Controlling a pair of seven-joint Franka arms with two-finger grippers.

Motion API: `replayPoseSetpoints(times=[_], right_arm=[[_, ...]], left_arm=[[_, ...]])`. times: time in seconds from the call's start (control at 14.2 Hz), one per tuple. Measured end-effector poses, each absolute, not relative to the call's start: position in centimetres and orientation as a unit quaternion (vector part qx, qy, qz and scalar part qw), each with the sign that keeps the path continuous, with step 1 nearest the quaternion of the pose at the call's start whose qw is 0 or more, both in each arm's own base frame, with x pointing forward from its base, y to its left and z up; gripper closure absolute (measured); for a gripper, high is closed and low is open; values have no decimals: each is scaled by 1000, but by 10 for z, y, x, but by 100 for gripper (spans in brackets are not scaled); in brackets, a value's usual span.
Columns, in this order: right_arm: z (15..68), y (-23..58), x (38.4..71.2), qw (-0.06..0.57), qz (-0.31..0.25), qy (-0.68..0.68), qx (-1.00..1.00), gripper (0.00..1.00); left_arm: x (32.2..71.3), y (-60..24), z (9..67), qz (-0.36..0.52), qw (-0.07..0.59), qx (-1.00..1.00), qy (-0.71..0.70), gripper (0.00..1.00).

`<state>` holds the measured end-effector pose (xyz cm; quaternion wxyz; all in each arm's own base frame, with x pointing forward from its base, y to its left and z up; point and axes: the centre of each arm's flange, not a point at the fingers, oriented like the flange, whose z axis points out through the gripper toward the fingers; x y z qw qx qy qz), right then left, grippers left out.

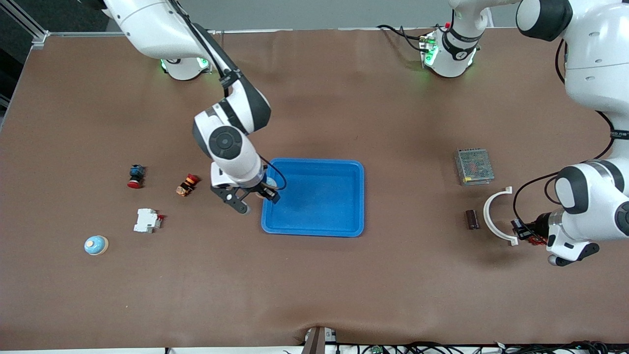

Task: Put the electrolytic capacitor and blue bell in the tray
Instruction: 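Move the bell and capacitor over the blue tray with both grippers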

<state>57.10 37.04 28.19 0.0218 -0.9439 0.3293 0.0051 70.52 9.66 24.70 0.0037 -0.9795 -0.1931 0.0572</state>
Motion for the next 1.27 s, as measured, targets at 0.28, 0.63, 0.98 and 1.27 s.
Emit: replayPoseSetpoints(times=[0.28,0.63,0.98,1.27], right_arm=[[243,405,549,27,7,345,-938,32],[216,430,527,24,13,343,-939,32],[194,430,510,22,14,338,-941,32],[177,421,499,19,16,338,-941,32]], left_arm=[[717,34,285,64,12,-968,-243,66],[714,-77,289,65,26,-947,-312,66],[696,-189,300,52,33,-919,-390,66],[671,-264,305,44,40,-896,-441,66]])
